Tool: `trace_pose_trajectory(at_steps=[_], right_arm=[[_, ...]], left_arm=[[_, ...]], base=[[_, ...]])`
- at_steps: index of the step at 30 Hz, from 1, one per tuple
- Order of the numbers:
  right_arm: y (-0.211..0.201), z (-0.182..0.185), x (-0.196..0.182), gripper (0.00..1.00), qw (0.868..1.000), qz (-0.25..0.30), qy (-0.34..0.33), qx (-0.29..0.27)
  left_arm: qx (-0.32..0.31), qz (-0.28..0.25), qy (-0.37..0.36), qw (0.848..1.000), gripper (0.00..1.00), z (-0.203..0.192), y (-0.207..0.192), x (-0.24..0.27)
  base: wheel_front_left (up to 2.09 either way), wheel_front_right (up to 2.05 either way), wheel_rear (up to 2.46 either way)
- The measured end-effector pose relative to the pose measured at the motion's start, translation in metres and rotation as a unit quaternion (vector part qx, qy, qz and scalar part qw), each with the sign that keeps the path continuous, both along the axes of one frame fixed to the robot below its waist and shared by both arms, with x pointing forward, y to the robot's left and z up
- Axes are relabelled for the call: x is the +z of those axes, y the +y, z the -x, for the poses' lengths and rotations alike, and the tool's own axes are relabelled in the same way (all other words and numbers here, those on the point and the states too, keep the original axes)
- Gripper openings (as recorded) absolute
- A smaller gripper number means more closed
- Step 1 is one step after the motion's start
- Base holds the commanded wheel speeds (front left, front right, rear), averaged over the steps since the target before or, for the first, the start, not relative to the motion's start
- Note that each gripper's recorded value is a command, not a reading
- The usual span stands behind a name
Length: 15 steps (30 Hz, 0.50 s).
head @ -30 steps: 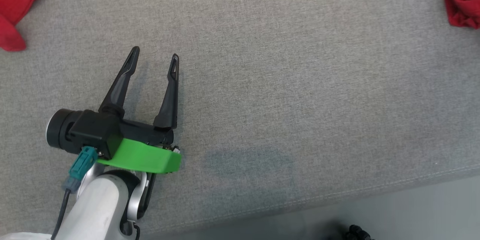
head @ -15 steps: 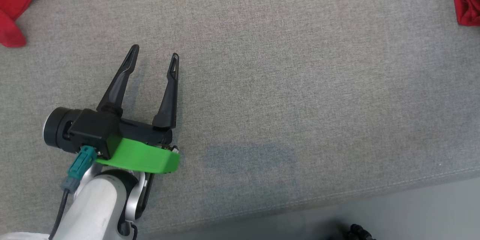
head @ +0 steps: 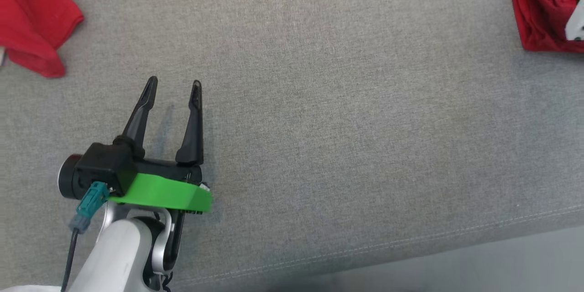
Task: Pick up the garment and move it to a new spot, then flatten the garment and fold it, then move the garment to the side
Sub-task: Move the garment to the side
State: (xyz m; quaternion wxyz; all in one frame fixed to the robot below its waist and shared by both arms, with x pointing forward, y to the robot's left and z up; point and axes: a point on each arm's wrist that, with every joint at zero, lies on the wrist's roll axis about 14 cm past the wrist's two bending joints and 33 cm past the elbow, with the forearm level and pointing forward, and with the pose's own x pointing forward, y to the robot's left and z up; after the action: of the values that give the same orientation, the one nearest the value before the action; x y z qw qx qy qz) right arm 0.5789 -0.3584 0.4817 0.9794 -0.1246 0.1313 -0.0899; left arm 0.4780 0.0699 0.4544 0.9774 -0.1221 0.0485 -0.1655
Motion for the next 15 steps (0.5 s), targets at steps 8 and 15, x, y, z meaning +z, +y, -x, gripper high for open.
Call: trace_pose_trajectory(at_steps=[8, 15], right_arm=[[0.064, 0.009, 0.041, 1.00, 0.994, -0.039, -0.073, 0.069], [0.119, 0.034, 0.069, 1.00, 0.979, -0.078, -0.132, 0.133]], left_arm=[[0.053, 0.003, -0.013, 0.998, 1.00, 0.018, 0.029, 0.019], [0.103, -0.001, -0.023, 0.994, 1.00, 0.040, 0.062, 0.032]], base=[[0.00, 0.00, 0.00], [0.00, 0.00, 0.00]])
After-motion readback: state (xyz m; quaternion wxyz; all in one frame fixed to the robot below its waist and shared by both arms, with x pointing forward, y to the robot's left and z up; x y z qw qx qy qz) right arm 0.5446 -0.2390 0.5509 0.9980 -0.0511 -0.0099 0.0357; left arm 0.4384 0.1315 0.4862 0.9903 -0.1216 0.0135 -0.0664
